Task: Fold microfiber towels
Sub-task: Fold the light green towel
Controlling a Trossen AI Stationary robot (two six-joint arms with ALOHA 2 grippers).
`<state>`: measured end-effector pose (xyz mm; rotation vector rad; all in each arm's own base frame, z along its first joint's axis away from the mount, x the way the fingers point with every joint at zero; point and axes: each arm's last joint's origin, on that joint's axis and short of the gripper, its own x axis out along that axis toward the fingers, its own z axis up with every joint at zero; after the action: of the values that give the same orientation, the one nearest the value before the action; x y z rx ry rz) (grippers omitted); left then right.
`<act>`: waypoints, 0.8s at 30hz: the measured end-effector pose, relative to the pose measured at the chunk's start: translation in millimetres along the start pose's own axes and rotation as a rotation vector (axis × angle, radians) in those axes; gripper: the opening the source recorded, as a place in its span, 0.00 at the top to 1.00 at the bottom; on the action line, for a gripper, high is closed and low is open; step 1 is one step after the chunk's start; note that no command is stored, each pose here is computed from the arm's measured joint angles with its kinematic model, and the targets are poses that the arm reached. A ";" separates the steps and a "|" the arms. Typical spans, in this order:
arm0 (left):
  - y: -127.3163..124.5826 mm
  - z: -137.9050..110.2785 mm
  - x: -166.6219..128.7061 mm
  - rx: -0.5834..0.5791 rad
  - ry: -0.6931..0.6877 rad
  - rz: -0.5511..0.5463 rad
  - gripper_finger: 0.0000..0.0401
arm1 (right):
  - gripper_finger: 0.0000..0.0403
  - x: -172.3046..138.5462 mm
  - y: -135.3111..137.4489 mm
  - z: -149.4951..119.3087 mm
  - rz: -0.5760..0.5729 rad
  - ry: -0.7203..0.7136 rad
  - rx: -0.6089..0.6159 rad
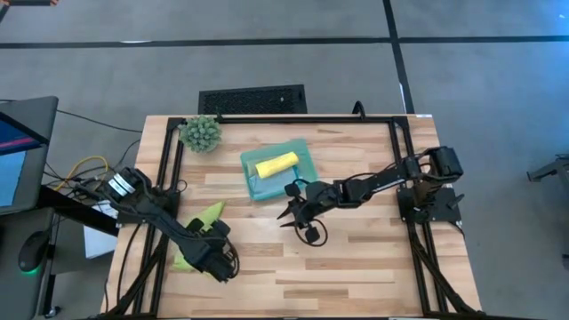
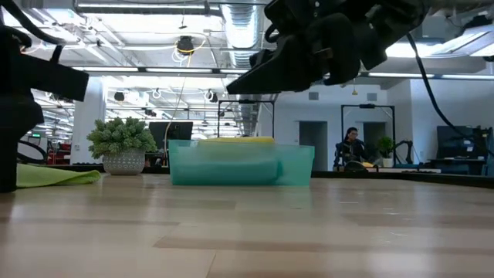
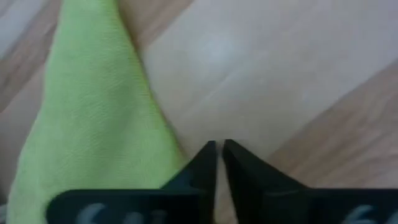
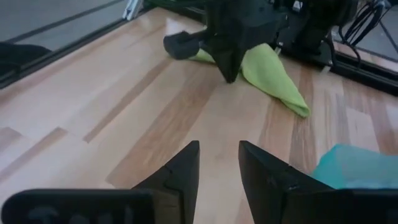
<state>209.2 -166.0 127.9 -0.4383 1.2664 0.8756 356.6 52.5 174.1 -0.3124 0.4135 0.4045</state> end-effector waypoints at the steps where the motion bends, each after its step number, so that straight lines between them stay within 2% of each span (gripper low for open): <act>1: -1.0 -1.6 -1.3 0.004 0.000 -0.005 0.96 | 0.67 0.1 0.0 0.9 -0.001 -0.007 -0.002; 3: -3.2 -5.2 -5.7 0.016 -0.004 -0.012 0.98 | 0.67 0.1 -0.3 1.7 -0.004 -0.016 -0.004; 7: -14.8 -11.0 -31.6 0.045 -0.058 -0.124 1.00 | 0.67 -0.2 -1.9 2.7 -0.011 -0.029 -0.005; 10: -25.3 -8.2 -56.0 0.092 -0.200 -0.209 1.00 | 0.67 -0.6 -3.2 1.0 -0.009 -0.018 0.008; 15: -40.8 1.6 -96.1 0.186 -0.407 -0.310 1.00 | 0.66 7.5 1.5 -12.6 0.060 0.028 -0.004; 18: -46.9 7.3 -112.9 0.242 -0.497 -0.336 1.00 | 0.67 16.9 3.9 -8.2 0.049 -0.048 -0.043; 20: -48.0 9.8 -118.9 0.269 -0.532 -0.333 1.00 | 0.68 18.5 7.3 -12.4 0.060 -0.035 -0.043; 24: -43.2 9.6 -118.3 0.251 -0.492 -0.300 1.00 | 0.68 23.3 9.9 -14.2 0.064 -0.046 -0.049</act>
<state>242.9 -223.9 234.9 -0.1864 0.8139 0.5165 367.2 63.2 149.4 -0.3371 0.3698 0.4836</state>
